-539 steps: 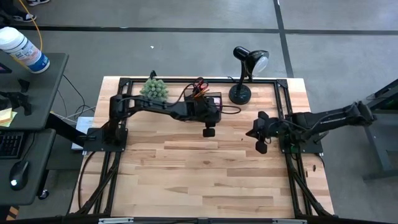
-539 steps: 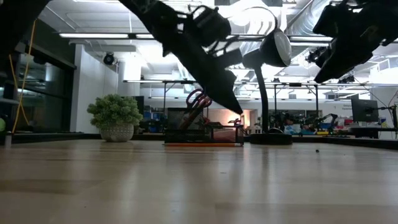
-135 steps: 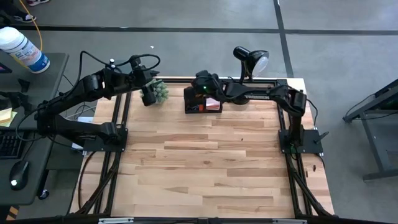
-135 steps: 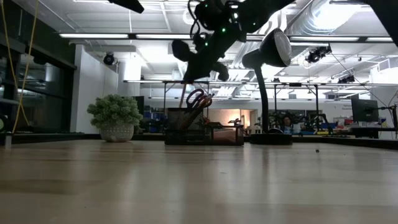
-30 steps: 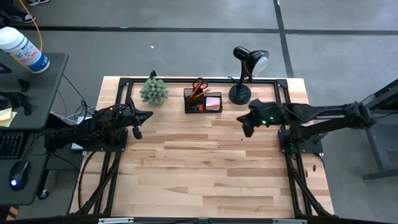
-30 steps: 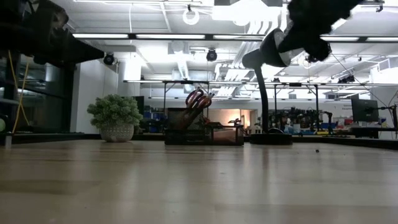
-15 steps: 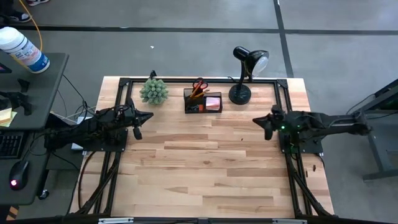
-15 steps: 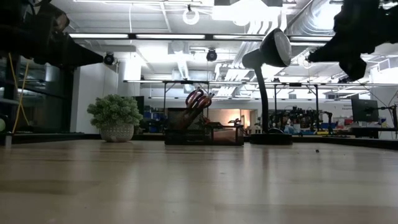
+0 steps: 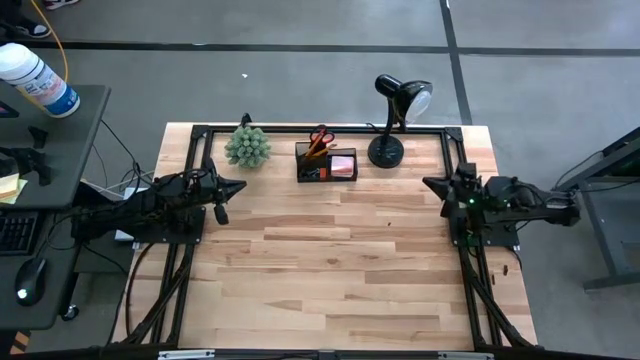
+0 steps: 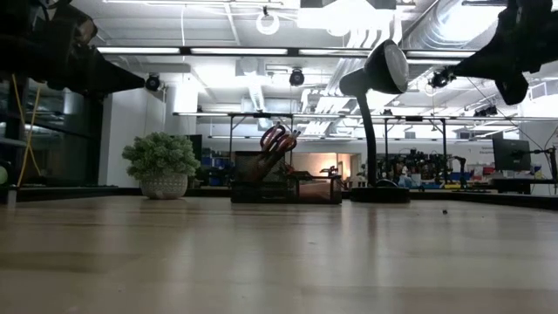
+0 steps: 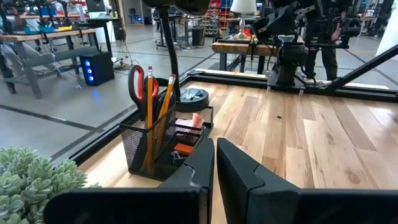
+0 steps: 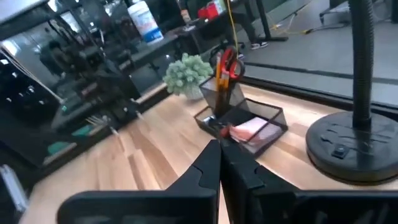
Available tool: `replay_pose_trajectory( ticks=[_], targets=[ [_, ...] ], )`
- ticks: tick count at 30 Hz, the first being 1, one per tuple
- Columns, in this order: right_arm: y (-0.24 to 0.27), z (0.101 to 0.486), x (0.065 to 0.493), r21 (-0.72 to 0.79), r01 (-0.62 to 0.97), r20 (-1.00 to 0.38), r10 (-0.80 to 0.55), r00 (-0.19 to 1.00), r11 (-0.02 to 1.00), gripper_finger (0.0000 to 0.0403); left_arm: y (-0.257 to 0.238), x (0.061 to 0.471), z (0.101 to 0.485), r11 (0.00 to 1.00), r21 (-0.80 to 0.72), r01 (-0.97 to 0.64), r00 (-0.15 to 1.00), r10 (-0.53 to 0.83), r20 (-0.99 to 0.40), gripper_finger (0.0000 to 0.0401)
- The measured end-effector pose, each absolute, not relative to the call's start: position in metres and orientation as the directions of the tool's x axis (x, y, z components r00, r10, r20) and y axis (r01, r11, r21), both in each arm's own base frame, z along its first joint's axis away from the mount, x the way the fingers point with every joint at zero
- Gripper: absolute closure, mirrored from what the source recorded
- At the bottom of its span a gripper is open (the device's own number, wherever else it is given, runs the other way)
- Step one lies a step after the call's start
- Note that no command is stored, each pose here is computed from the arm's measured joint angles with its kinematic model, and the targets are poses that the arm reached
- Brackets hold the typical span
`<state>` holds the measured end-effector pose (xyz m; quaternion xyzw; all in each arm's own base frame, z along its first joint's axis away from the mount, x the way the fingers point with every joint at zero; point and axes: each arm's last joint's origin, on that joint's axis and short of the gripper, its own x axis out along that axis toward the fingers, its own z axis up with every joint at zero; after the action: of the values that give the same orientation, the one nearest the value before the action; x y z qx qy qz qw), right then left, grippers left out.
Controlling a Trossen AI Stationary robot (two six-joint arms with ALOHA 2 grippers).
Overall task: Pick and place office supplies into organizer
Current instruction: Return to Home Position
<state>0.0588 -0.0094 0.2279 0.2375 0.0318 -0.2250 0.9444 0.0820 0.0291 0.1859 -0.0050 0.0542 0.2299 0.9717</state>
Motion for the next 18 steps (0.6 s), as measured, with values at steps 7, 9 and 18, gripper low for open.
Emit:
replay_pose_trajectory(
  ticks=[7, 9, 18],
  targets=[
    [-0.008, 0.202, 0.078, 0.487, 0.41, -0.089, -0.423, 0.902, 0.771, 0.0403, 0.029, 0.082, 0.186, 0.894, 0.016, -0.447, 0.888, 0.446, -0.111, 0.0387],
    [-0.008, 0.194, 0.085, 0.504, 0.37, -0.027, -0.414, 0.91, 0.78, 0.0403, 0.029, 0.082, 0.186, 0.895, 0.016, -0.446, 0.888, 0.445, -0.111, 0.0387],
    [-0.006, 0.174, 0.095, 0.516, 0.278, 0.079, -0.369, 0.926, 0.81, 0.0403, 0.029, 0.082, 0.186, 0.896, 0.016, -0.445, 0.889, 0.444, -0.111, 0.0387]
  ],
)
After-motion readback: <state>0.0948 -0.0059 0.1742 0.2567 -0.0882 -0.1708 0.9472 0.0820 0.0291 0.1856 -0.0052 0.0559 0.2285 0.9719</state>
